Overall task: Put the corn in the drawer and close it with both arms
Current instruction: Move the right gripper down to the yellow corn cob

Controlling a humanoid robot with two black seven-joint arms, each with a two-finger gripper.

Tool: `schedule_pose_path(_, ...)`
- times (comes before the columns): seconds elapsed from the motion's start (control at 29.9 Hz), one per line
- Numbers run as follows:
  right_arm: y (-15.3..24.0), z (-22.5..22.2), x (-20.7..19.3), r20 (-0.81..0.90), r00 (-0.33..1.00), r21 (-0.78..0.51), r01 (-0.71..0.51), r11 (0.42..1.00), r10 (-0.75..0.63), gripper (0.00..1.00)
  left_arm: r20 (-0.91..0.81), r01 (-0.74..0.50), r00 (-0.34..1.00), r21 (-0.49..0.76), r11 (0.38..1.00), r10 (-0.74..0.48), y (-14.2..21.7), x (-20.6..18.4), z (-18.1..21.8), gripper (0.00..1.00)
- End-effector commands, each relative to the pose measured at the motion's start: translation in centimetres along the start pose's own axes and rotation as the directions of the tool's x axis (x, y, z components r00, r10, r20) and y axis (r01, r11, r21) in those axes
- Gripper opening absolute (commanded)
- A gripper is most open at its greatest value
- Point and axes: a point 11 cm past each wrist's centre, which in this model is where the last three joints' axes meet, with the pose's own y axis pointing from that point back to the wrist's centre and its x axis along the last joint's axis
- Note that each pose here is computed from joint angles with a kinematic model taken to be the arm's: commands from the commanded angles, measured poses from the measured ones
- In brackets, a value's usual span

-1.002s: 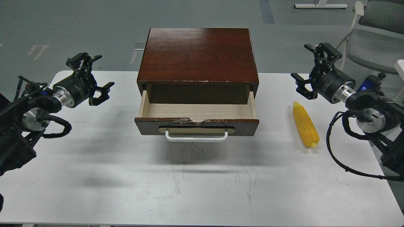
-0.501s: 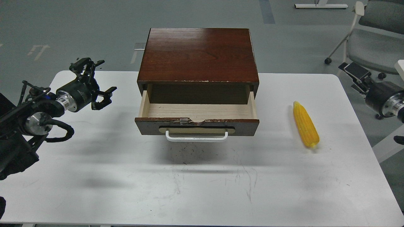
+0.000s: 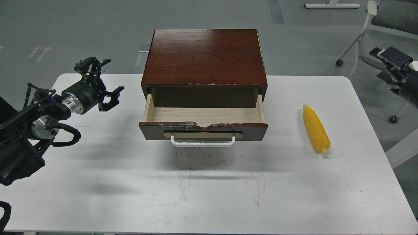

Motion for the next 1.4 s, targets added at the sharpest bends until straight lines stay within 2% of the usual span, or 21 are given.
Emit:
schedule_pose_path(0.0,0.0,-0.4,-1.6,-0.075,0.997,-0.017,0.018,1.0,-0.019,1.0,0.003,-0.004,1.0,-0.002,1.0,0.004,0.1,0.2,0.2,0.98)
schedule_pose_path(0.13,0.2,0.7,-2.9,-0.212,0.973,-0.153,0.061,0.986,-0.093,0.95,0.003,-0.002,1.0,-0.005,1.0,0.002,0.1,0.1,0.4,0.98)
schedule_pose_path(0.23,0.7,3.5,-3.4,-0.27,0.953,-0.359,0.034,0.933,-0.139,0.9,0.003,0.0,1.0,-0.004,1.0,0.0,0.0,0.0,0.3,0.98)
schedule_pose_path(0.27,0.5,4.2,-4.2,-0.27,0.951,-0.413,0.029,0.91,-0.152,0.85,0.002,0.001,1.0,-0.004,1.0,-0.001,-0.1,0.0,0.2,0.98)
schedule_pose_path(0.3,0.5,4.2,-4.2,-0.27,0.951,-0.414,0.029,0.91,-0.153,0.85,0.002,0.001,1.0,-0.004,1.0,-0.001,-0.1,0.0,0.2,0.98)
schedule_pose_path(0.37,-0.2,5.2,-7.0,-0.245,0.948,-0.463,0.069,0.884,-0.202,0.6,0.001,0.003,1.0,-0.005,1.0,-0.003,-0.1,-0.1,0.2,0.98)
schedule_pose_path(0.43,-0.6,5.3,-8.7,-0.241,0.94,-0.467,0.107,0.878,-0.242,0.54,0.001,0.003,1.0,-0.008,1.0,-0.003,-0.1,-0.1,0.2,0.98)
schedule_pose_path(0.5,-0.9,5.0,-8.7,-0.235,0.942,-0.459,0.108,0.882,-0.238,0.56,0.001,0.003,1.0,-0.017,1.0,-0.003,-0.1,-0.1,0.3,0.98)
schedule_pose_path(0.53,-1.5,3.7,-8.0,-0.243,0.944,-0.433,0.099,0.896,-0.222,0.68,0.002,0.003,1.0,-0.028,1.0,-0.003,-0.1,-0.1,0.4,0.98)
schedule_pose_path(0.57,-2.1,2.6,-7.2,-0.249,0.948,-0.407,0.084,0.91,-0.199,0.91,0.002,0.004,1.0,-0.04,0.999,-0.003,-0.1,-0.1,0.6,0.98)
schedule_pose_path(0.6,-2.3,2.1,-6.9,-0.242,0.951,-0.393,0.084,0.916,-0.191,0.99,0.003,0.004,1.0,-0.042,0.999,-0.004,-0.1,-0.1,0.6,0.98)
schedule_pose_path(0.73,-2.8,0.5,-7.6,-0.078,0.981,-0.274,0.15,0.95,-0.177,1.0,0.003,0.004,1.0,-0.046,0.999,-0.004,-0.1,-0.2,0.7,0.98)
schedule_pose_path(0.87,-2.4,1.3,-8.8,-0.078,0.974,-0.277,0.184,0.943,-0.213,1.0,0.006,0.002,1.0,-0.047,0.999,-0.002,-0.1,-0.1,0.8,0.98)
schedule_pose_path(0.97,-2.1,3.1,-11.3,-0.252,0.91,-0.333,0.237,0.913,-0.329,1.0,0.008,0.001,1.0,-0.044,0.999,-0.001,0.0,0.0,0.8,0.98)
schedule_pose_path(1.0,-2.3,3.4,-11.9,-0.373,0.852,-0.345,0.241,0.907,-0.368,1.0,0.008,0.001,1.0,-0.043,0.999,-0.001,0.0,0.0,0.8,0.98)
schedule_pose_path(1.07,-2.4,4.2,-12.3,-0.489,0.773,-0.365,0.24,0.9,-0.404,0.99,0.007,0.002,1.0,-0.041,0.999,-0.002,0.0,0.0,0.6,0.98)
schedule_pose_path(1.24,-3.5,3.9,-12.6,-0.571,0.728,-0.34,0.21,0.917,-0.379,0.99,0.001,0.009,1.0,-0.04,0.999,-0.009,-0.3,-0.4,0.4,0.98)
schedule_pose_path(1.34,-4.0,4.3,-12.7,-0.677,0.617,-0.35,0.208,0.913,-0.4,0.99,-0.007,0.02,1.0,-0.035,0.999,-0.021,-0.6,-0.9,-0.1,0.98)
schedule_pose_path(1.37,-4.0,4.3,-12.7,-0.678,0.617,-0.35,0.209,0.913,-0.4,0.99,-0.007,0.02,1.0,-0.035,0.999,-0.021,-0.6,-0.9,-0.1,0.98)
